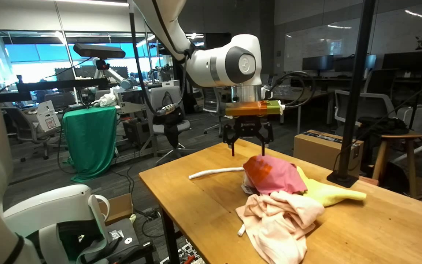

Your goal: Spread the clothes and the objects across on the table

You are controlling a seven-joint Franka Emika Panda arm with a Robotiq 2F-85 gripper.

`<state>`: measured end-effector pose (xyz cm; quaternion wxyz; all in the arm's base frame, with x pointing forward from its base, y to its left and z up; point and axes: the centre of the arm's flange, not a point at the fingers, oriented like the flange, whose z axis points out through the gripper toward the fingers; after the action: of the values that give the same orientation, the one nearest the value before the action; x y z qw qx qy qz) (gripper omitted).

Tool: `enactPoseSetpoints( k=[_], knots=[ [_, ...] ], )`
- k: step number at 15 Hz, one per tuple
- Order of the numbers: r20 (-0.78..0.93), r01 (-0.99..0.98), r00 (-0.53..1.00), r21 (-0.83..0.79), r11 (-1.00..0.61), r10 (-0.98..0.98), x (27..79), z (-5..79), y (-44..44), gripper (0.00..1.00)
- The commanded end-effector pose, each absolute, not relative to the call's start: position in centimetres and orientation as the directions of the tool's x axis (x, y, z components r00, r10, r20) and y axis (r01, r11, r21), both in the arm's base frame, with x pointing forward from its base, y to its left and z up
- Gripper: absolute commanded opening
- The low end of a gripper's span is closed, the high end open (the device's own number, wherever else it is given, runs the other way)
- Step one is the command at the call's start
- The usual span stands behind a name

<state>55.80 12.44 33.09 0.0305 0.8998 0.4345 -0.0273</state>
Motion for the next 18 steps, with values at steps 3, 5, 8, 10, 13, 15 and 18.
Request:
enactPoseSetpoints(
  k=[3, 5, 8, 10, 13, 15, 18],
  knots=[
    [-0.074, 0.821, 0.568, -0.017, -0.57, 0.82, 56.4, 32.0, 14.3, 1.0],
    [-0.08, 0.833, 0.55, -0.024, -0.553, 0.831, 56.4, 31.4, 14.5, 1.0],
    [-0.093, 0.852, 0.518, -0.029, -0.523, 0.85, 56.5, 30.1, 14.3, 1.0],
    [-0.108, 0.861, 0.501, -0.032, -0.507, 0.858, 56.6, 29.1, 14.1, 1.0],
    [-0.129, 0.87, 0.486, -0.016, -0.492, 0.864, 56.8, 27.8, 13.8, 1.0],
    [-0.147, 0.875, 0.48, 0.009, -0.484, 0.865, 57.2, 27.0, 13.6, 1.0],
    [-0.156, 0.882, 0.471, 0.059, -0.467, 0.868, 58.0, 26.3, 13.1, 1.0]
  ],
)
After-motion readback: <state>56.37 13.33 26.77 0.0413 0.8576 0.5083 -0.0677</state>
